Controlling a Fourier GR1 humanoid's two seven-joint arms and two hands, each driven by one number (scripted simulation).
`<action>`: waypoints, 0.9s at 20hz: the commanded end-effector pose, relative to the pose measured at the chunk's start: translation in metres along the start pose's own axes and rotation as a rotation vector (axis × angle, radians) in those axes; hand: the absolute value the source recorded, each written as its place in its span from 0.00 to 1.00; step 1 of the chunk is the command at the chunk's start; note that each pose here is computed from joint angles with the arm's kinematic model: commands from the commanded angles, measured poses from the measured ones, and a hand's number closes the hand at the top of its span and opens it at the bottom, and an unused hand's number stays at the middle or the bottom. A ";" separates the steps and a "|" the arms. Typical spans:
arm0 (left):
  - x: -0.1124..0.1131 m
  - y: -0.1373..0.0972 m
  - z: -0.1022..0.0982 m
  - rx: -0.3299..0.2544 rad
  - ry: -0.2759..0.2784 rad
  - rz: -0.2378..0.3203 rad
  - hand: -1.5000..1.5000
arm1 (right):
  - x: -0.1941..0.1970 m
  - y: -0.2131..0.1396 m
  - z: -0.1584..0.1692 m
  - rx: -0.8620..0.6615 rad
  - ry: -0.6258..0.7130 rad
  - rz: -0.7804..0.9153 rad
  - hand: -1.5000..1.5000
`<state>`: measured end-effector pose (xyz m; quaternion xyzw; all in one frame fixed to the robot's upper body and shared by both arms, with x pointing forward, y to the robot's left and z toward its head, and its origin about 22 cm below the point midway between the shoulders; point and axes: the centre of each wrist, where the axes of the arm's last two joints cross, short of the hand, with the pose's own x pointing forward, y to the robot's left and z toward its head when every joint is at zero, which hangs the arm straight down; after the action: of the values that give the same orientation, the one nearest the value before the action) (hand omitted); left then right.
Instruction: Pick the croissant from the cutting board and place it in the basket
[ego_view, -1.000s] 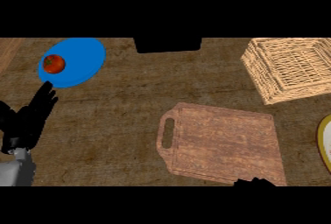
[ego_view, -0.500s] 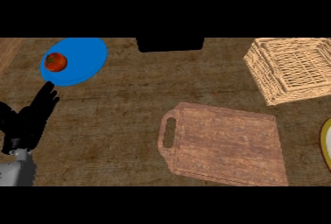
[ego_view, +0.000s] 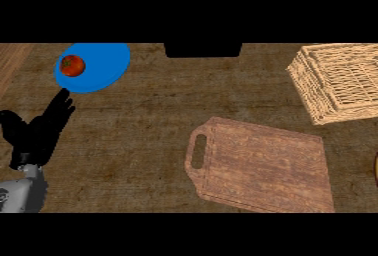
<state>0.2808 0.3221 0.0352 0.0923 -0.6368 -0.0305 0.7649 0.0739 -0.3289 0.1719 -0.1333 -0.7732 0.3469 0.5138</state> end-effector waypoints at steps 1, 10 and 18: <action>0.008 -0.011 -0.013 0.011 -0.011 -0.007 0.50 | 0.029 -0.021 -0.014 -0.067 -0.033 -0.014 1.00; 0.018 -0.025 -0.026 -0.024 -0.017 -0.014 0.50 | 0.026 -0.075 -0.075 -0.270 0.071 0.063 1.00; 0.013 -0.029 -0.019 -0.034 0.000 0.006 0.50 | -0.004 -0.124 -0.136 -0.390 0.195 0.168 1.00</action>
<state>0.2992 0.3057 0.0399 0.0814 -0.6405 -0.0401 0.7626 0.1841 -0.3581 0.2722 -0.3025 -0.7677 0.2370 0.5129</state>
